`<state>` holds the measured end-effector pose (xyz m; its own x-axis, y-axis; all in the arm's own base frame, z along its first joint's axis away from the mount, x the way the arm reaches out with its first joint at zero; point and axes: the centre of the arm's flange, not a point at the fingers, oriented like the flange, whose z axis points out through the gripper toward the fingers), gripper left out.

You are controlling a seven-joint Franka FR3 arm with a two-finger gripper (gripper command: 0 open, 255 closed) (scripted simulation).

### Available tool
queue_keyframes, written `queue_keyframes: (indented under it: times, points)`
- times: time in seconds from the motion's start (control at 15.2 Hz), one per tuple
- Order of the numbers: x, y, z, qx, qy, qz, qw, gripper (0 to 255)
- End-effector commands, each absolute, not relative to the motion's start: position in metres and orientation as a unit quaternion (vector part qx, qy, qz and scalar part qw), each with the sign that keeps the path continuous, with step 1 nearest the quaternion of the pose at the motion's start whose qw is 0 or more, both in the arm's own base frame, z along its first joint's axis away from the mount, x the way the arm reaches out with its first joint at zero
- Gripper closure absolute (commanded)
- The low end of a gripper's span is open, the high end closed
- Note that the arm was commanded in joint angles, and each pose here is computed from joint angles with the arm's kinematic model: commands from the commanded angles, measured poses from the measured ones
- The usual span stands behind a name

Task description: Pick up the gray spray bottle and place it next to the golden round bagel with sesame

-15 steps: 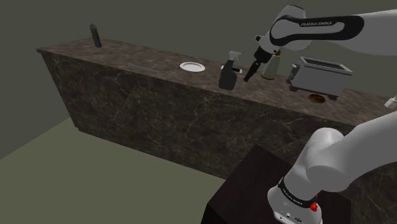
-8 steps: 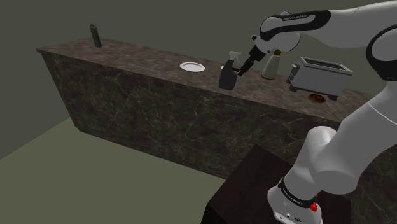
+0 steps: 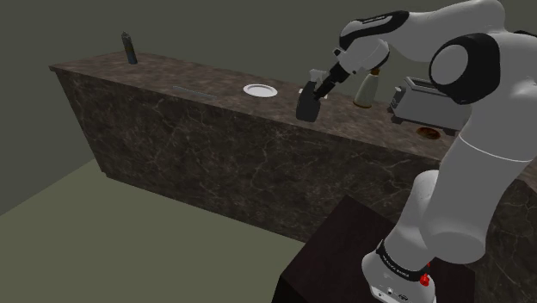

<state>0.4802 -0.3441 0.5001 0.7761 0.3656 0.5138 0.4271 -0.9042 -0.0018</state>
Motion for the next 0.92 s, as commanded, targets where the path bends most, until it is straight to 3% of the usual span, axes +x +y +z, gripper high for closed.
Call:
queue_keyframes:
  times: [0.0, 0.66, 0.73, 0.86]
  points:
    - [0.487, -0.343, 0.491, -0.940, -0.211, -0.261, 0.059, 0]
    - [0.493, -0.340, 0.479, -0.940, -0.211, -0.261, 0.059, 0]
    - [0.493, -0.340, 0.479, -0.940, -0.211, -0.261, 0.059, 255]
    - [0.493, -0.340, 0.479, -0.940, -0.211, -0.261, 0.059, 255]
